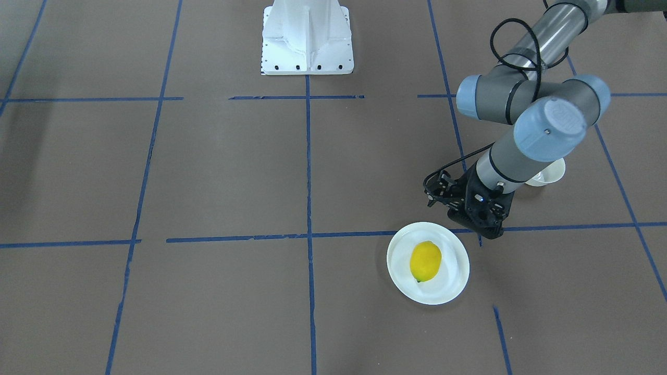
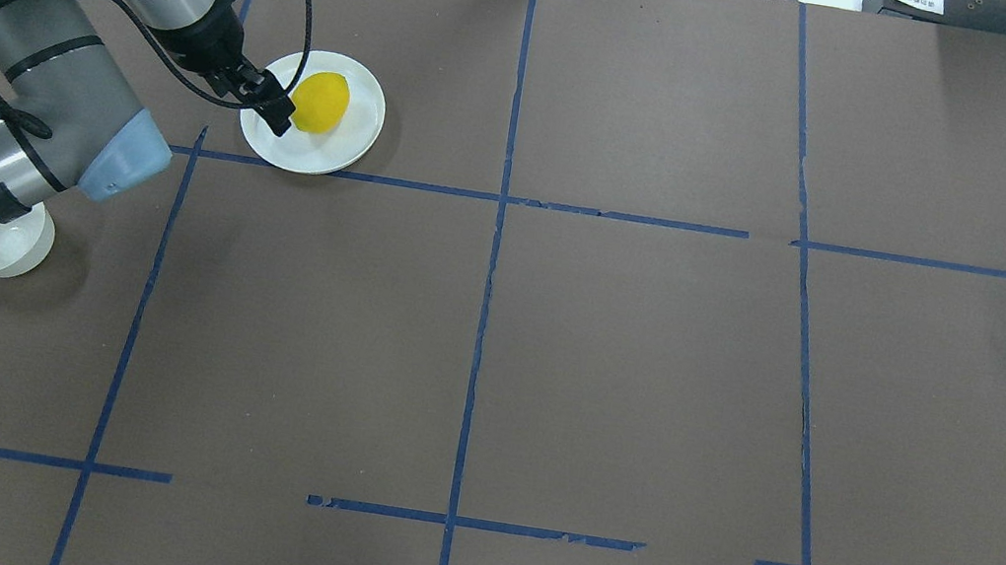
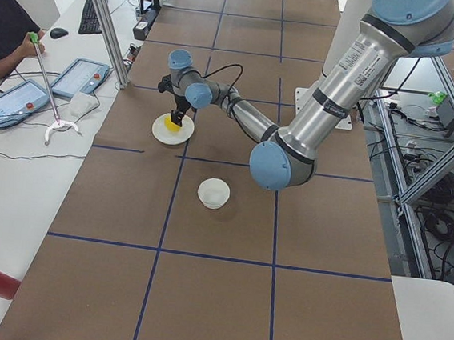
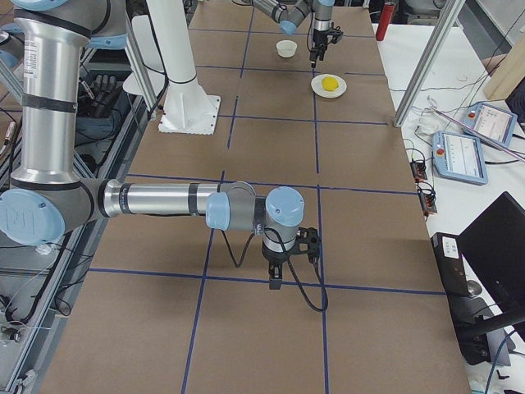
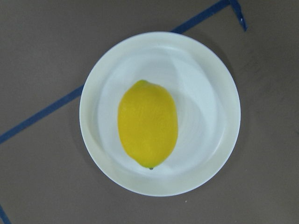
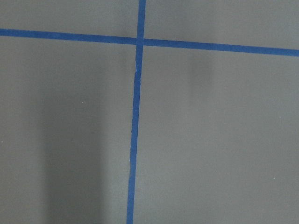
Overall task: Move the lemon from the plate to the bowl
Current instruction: 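Reach the left gripper over the white plate toward the yellow lemon, then lower the left gripper around the lemon and close it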
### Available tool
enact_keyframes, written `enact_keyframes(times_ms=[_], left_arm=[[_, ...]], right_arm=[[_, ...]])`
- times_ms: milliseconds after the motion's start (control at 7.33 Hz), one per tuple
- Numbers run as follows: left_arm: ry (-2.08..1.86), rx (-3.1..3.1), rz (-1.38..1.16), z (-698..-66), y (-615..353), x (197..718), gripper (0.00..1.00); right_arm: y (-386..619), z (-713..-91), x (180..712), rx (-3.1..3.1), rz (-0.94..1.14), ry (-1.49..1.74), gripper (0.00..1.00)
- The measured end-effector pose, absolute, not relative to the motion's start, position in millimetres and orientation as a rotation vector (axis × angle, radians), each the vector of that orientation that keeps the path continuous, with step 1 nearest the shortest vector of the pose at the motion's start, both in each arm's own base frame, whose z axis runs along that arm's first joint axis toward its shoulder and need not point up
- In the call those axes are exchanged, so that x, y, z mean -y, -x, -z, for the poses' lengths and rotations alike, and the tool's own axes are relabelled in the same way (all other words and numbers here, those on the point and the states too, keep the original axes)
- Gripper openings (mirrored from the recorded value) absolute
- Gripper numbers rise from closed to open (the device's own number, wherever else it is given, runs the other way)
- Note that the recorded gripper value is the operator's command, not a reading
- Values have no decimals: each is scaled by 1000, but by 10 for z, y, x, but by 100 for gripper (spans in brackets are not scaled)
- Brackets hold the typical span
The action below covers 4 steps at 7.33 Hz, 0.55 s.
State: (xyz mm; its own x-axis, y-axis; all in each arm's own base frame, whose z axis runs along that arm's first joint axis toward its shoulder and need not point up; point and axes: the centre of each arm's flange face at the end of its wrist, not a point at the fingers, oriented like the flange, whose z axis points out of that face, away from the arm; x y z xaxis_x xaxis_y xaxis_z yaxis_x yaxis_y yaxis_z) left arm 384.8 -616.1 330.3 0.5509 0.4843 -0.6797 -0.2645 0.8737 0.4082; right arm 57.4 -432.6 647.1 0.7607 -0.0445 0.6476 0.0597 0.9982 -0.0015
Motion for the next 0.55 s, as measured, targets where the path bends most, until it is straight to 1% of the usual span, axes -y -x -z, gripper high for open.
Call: enact_keyframes(times_ms=[409, 545], left_arm=[[-267, -879, -443, -3357, -4156, 6271, 99], [-276, -883, -443, -3329, -4258, 6380, 99]], right_arm=[[-574, -6471, 4326, 704, 57, 22, 100], [-574, -6471, 4326, 704, 57, 22, 100]])
